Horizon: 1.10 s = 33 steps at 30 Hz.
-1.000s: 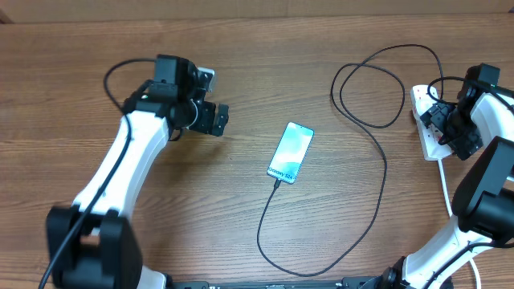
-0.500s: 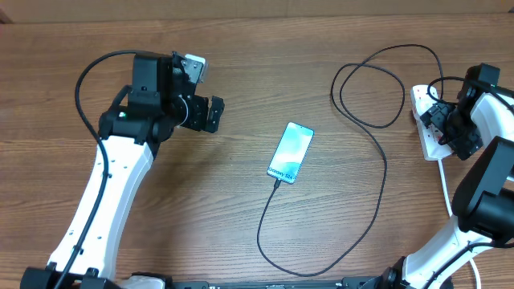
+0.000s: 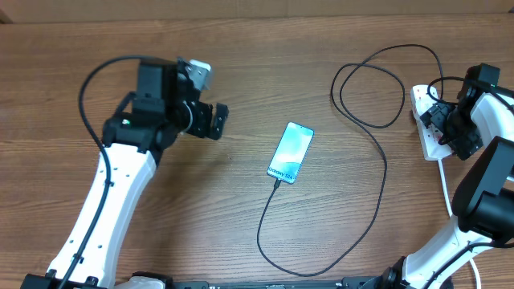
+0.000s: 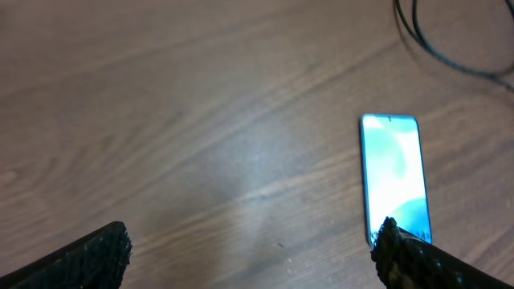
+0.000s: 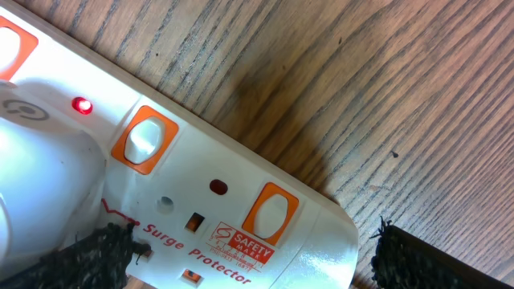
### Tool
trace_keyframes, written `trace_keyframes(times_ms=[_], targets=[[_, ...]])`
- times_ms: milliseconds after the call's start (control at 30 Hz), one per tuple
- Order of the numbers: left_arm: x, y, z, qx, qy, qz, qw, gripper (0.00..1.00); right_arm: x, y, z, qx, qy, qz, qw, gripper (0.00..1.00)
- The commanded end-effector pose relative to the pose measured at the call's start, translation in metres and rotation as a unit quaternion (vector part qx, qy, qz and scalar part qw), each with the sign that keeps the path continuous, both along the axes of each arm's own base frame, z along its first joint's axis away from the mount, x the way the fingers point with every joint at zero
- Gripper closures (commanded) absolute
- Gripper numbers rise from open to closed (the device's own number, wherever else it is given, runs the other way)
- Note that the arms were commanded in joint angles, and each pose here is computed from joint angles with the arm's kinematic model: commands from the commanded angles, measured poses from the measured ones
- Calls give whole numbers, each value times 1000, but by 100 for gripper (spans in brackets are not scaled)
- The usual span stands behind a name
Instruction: Plug charger to phone and switch on socket
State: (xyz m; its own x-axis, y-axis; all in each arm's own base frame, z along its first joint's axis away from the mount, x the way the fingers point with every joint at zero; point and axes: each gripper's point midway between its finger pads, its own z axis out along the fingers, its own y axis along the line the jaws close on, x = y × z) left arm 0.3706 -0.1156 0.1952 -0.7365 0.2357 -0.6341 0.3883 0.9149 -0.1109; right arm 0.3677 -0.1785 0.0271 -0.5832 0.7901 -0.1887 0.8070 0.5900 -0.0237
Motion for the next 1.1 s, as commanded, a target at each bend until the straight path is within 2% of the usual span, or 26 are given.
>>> trace_keyframes(times_ms=[0, 333, 567, 800, 967, 1067], targets=[[-17, -11, -14, 5, 16, -22, 1000, 0, 15, 27, -29, 27, -1, 27, 999, 0], [-51, -25, -63, 21, 72, -53, 996, 0, 15, 27, -29, 27, -1, 27, 999, 0], [-64, -15, -95, 40, 89, -44, 994, 0, 15, 27, -29, 27, -1, 27, 999, 0], [-96, -5, -125, 51, 130, -45, 989, 0, 15, 27, -29, 27, -1, 27, 999, 0], [-109, 1, -138, 57, 138, -43, 988, 0, 15, 27, -29, 27, -1, 27, 999, 0], [-105, 0, -141, 52, 116, -42, 991, 0, 15, 27, -29, 27, -1, 27, 999, 0]])
